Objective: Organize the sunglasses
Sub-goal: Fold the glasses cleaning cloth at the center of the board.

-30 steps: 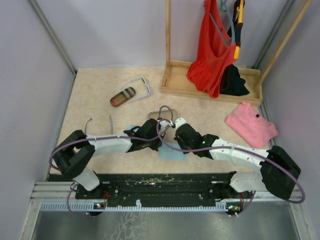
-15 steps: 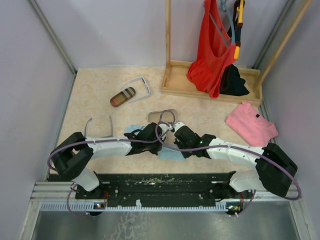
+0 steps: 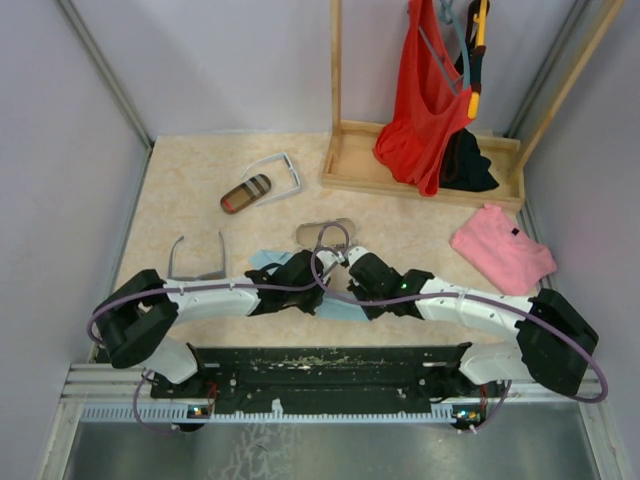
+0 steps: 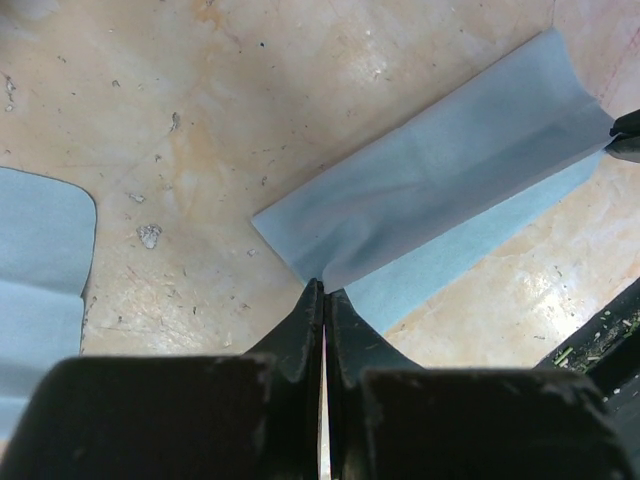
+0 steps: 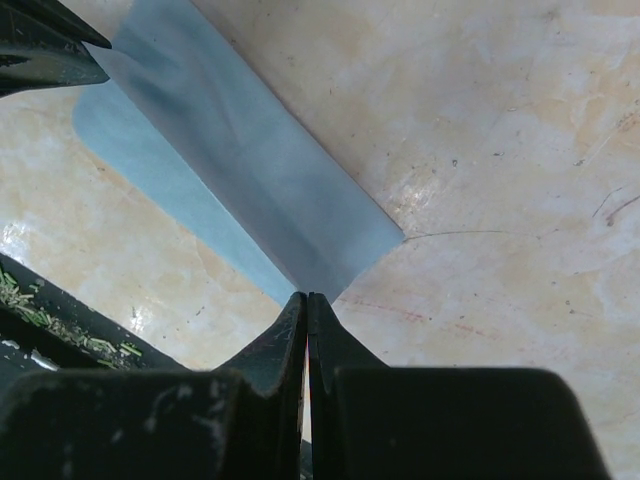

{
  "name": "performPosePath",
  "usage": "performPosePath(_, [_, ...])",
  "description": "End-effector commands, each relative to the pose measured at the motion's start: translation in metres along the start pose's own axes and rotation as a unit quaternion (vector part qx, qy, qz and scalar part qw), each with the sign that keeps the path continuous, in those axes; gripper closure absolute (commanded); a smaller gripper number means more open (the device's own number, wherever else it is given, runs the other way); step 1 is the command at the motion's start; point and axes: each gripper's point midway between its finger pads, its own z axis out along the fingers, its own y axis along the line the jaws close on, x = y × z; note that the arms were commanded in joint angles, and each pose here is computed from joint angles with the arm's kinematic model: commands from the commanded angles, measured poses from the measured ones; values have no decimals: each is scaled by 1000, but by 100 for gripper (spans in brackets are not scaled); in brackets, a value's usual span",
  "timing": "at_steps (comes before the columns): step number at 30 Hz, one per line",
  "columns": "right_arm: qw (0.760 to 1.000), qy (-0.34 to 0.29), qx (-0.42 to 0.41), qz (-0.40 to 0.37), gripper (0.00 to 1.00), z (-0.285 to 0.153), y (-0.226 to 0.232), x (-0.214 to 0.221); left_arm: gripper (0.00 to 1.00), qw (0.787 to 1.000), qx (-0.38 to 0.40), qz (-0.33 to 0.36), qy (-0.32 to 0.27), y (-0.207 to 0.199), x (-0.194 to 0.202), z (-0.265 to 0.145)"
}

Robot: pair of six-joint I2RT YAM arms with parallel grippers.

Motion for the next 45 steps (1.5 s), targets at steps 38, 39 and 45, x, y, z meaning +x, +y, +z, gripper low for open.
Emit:
performPosePath(38, [996,-65,1,62,62,-18,-6,-14,64,998,47,44,-14,-37,-2,-21])
performPosePath(39, [996,-67,0,65,62,-19,-7,-14,64,998,44,43,-14,-35,-1,-22])
performPosePath(45, [992,-97,-5,84,59,-32,-8,-18,61,998,45,32,-13,-34,3,-33])
